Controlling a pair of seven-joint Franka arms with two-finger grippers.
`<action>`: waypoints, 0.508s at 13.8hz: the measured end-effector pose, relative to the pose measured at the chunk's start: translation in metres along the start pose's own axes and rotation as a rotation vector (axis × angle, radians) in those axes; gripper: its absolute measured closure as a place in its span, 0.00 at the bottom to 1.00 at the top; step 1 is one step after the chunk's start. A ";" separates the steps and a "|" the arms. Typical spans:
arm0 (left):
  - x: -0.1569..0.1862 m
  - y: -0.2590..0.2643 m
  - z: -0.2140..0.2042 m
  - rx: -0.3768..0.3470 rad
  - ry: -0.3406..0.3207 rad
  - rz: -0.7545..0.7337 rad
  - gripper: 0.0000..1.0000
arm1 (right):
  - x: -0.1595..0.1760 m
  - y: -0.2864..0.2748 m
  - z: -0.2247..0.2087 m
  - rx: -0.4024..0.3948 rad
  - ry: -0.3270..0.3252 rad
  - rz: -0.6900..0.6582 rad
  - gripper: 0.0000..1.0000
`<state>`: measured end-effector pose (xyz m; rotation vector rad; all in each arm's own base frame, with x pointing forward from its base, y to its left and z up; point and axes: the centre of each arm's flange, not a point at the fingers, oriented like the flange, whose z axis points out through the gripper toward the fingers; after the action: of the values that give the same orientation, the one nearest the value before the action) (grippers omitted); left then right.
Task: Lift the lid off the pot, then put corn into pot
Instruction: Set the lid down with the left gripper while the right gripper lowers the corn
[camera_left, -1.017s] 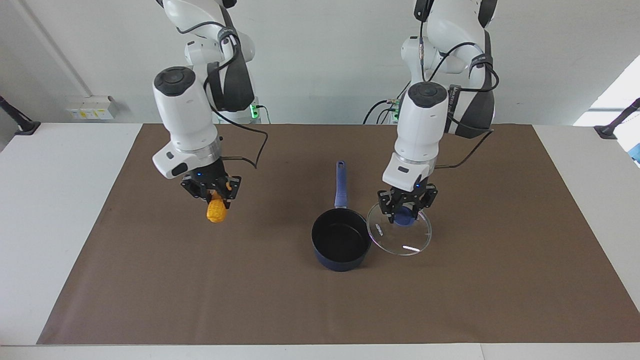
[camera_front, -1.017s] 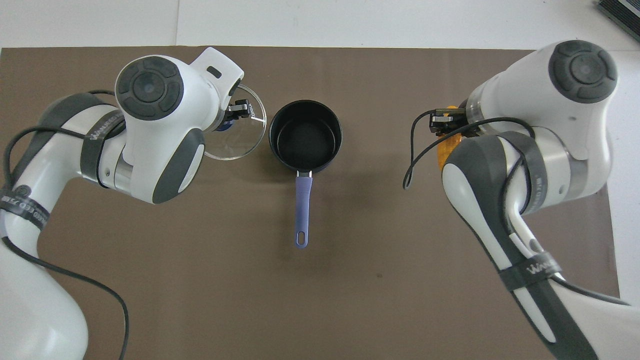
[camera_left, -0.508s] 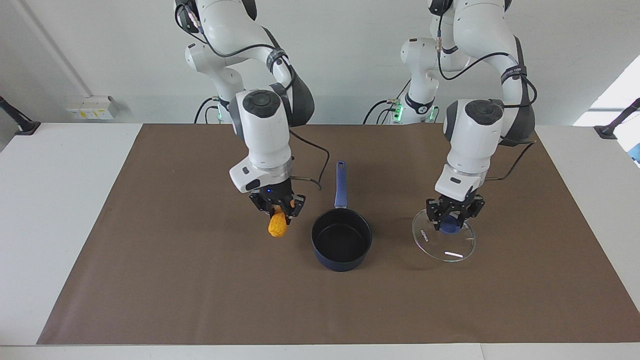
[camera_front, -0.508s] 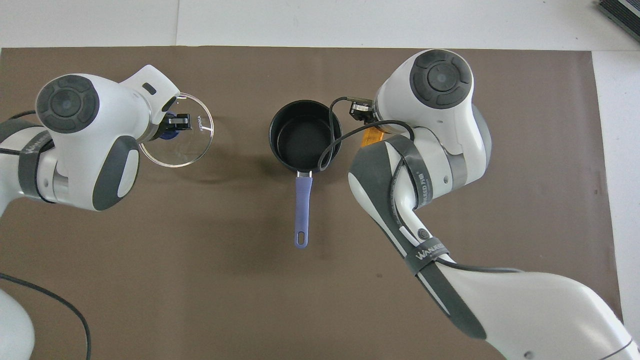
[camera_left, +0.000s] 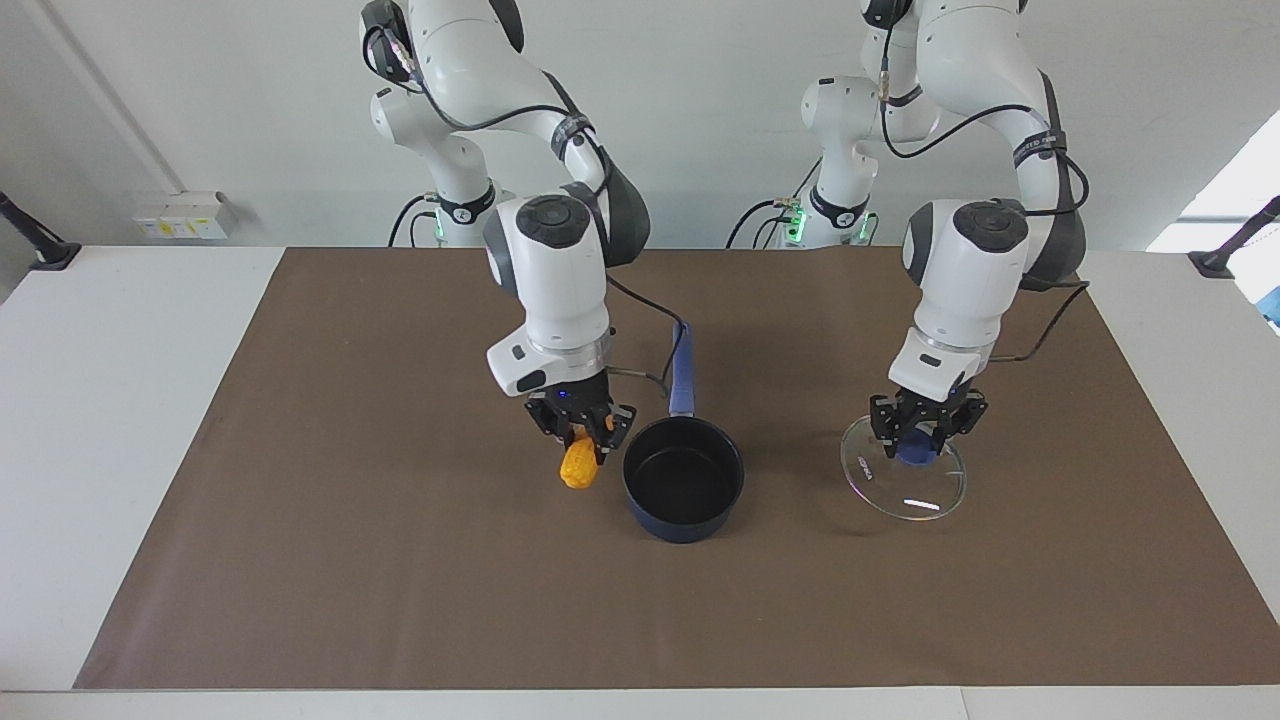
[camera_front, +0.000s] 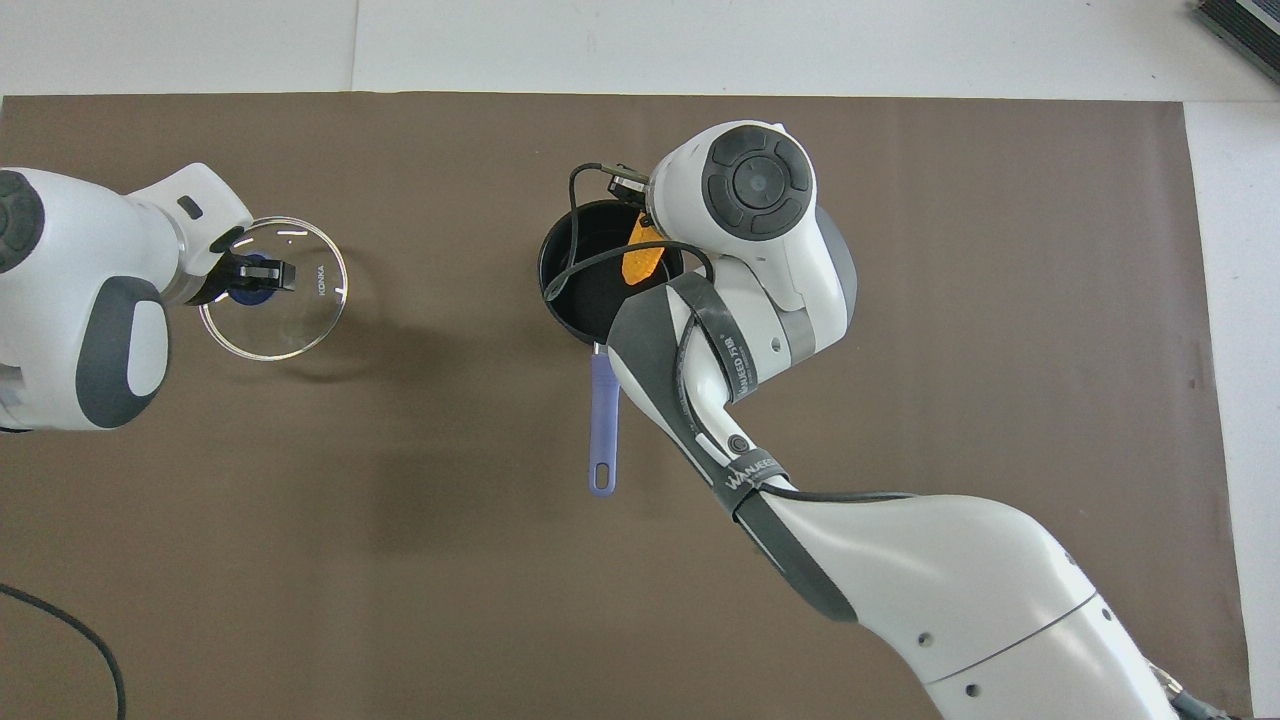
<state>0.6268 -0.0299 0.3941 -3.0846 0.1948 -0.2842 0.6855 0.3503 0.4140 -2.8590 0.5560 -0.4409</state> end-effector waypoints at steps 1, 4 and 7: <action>-0.004 -0.008 0.006 -0.006 0.000 -0.005 0.39 | -0.005 -0.005 0.002 0.019 -0.013 0.005 0.60; -0.009 -0.024 0.023 -0.047 0.006 -0.008 0.39 | -0.012 -0.008 0.012 0.034 -0.040 0.018 0.60; -0.014 -0.049 0.038 -0.056 -0.003 -0.002 0.39 | -0.024 -0.013 0.022 0.038 -0.069 0.013 0.60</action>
<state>0.6264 0.0212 0.3571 -3.1408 0.2028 -0.2787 0.6762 0.3745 0.3904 -2.8209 0.5471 -0.3454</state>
